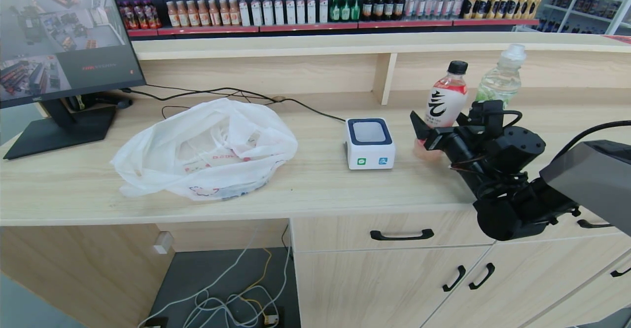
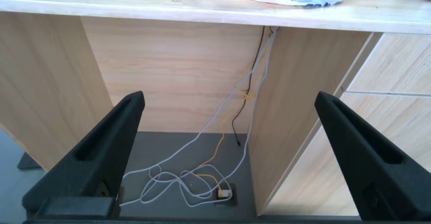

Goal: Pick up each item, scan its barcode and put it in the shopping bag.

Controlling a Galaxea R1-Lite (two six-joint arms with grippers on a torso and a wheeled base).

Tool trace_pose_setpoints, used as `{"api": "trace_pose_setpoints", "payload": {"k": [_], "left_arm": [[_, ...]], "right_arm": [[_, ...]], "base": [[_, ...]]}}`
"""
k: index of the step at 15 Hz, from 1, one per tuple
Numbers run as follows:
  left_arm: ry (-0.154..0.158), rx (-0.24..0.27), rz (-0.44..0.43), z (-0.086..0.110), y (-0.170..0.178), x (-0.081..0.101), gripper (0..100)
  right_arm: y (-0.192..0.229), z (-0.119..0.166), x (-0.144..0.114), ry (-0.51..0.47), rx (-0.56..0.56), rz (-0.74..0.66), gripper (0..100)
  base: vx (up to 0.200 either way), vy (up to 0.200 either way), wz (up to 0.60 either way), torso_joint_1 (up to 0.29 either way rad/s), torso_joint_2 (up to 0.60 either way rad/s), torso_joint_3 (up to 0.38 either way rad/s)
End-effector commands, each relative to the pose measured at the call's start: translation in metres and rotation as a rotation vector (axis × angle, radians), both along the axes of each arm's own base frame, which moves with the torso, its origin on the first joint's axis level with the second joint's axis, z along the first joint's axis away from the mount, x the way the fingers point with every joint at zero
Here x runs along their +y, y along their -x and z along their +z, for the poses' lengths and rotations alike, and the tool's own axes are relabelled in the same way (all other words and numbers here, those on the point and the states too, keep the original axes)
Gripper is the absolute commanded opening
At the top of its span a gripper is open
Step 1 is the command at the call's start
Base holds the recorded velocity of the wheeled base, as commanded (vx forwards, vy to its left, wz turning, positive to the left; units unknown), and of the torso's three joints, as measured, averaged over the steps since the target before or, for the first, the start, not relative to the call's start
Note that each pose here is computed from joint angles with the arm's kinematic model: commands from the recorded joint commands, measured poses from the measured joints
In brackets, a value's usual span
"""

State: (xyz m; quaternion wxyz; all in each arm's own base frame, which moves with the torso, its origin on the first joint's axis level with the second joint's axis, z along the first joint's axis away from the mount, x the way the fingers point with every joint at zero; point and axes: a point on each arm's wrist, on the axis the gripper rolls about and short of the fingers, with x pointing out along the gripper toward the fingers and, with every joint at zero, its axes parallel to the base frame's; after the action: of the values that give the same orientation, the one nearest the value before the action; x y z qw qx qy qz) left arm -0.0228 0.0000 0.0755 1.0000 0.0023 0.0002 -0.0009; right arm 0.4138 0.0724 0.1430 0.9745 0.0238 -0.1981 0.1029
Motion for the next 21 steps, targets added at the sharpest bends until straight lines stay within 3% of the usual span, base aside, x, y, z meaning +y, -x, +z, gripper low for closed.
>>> {"api": "trace_pose_setpoints", "payload": {"k": [1, 11, 12, 21], "left_arm": [[0.000, 0.000, 0.000, 0.0000, 0.0000, 0.0000, 100], [0.000, 0.000, 0.000, 0.0000, 0.0000, 0.0000, 100], [0.000, 0.000, 0.000, 0.0000, 0.0000, 0.0000, 100], [0.000, 0.000, 0.000, 0.0000, 0.0000, 0.0000, 100]], "right_arm": [[-0.0032, 0.0002, 0.0008, -0.002, -0.010, 0.001, 100], [-0.0069, 0.0020, 0.0008, -0.003, -0.020, 0.001, 100], [-0.0069, 0.0025, 0.0008, -0.005, -0.022, 0.002, 0], [-0.0052, 0.0070, 0.0012, -0.016, -0.036, 0.010, 0]], "base": [[0.000, 0.000, 0.00, 0.000, 0.00, 0.000], [0.000, 0.000, 0.00, 0.000, 0.00, 0.000], [0.000, 0.000, 0.00, 0.000, 0.00, 0.000], [0.000, 0.000, 0.00, 0.000, 0.00, 0.000]]}}
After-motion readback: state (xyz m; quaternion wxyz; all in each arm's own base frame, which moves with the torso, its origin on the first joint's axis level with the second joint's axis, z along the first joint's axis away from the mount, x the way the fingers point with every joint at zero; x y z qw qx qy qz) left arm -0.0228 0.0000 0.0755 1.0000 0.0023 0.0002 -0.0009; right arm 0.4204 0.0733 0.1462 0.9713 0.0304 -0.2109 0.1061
